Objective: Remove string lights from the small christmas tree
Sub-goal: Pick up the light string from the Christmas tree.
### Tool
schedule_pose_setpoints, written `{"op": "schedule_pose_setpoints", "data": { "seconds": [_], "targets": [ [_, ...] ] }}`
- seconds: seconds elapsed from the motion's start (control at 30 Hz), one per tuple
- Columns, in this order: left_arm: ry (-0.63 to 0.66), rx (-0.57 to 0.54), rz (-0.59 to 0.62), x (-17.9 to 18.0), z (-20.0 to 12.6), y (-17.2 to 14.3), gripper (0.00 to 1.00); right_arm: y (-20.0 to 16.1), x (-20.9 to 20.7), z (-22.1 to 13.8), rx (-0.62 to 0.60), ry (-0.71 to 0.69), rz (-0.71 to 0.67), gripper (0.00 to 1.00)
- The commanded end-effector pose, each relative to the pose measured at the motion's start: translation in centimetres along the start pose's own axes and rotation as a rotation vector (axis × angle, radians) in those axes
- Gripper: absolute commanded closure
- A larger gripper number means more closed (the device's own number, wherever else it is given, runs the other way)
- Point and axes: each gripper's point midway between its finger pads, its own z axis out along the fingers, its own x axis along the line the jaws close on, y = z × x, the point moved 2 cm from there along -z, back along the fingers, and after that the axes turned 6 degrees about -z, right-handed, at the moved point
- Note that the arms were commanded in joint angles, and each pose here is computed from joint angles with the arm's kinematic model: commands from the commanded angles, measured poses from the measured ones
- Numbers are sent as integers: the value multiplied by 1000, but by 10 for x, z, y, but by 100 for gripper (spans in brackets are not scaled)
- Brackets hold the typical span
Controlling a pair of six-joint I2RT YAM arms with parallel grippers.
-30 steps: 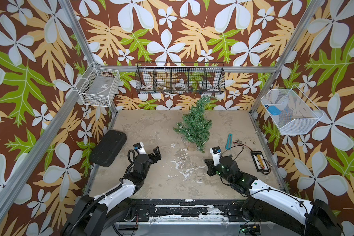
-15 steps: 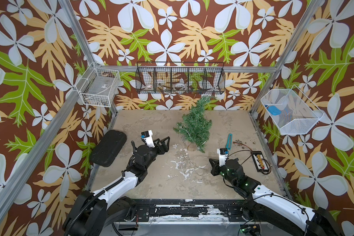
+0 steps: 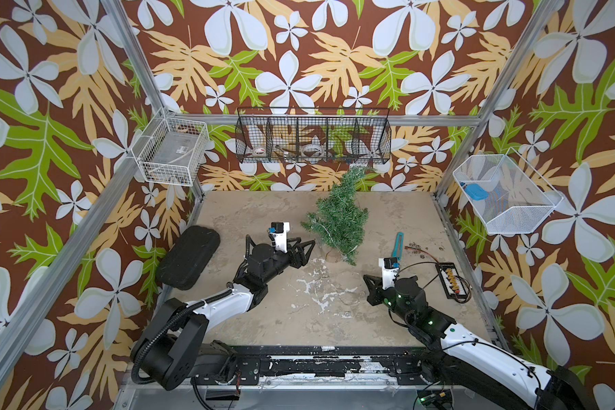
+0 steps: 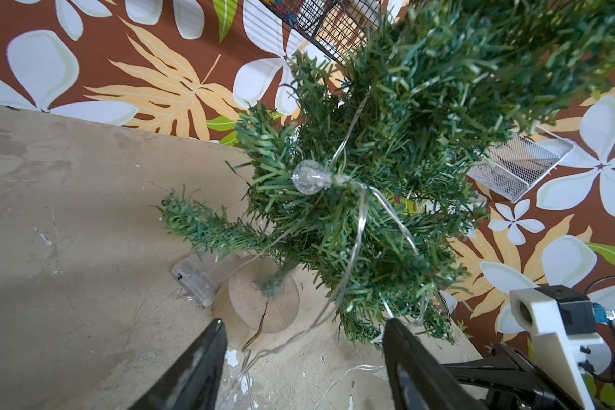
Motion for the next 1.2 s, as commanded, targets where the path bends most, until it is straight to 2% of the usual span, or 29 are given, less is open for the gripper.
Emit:
{"op": "schedule_pose_setpoints", "data": {
  "seconds": [0.0,0.2,0.53,0.67,1.07,1.17],
  "targets": [
    [-73,-13,36,-16,8,6,29,1,0,-1,-8,3,-11,100],
    [-39,6,30,-6,18,1,37,0,-1,-4,-17,3,8,100],
    [83,86,16,5,30,3,85,0,-3,-7,-27,-4,11,100],
    [113,74,7,4,23,10,98,4,0,-5,-18,-3,10,100],
    [186,15,82,-14,7,53,100,14,2,1,-31,-9,-1,100],
    [171,8,94,-24,7,65,100,15,3,0,-32,-8,-1,100]
  ]
}}
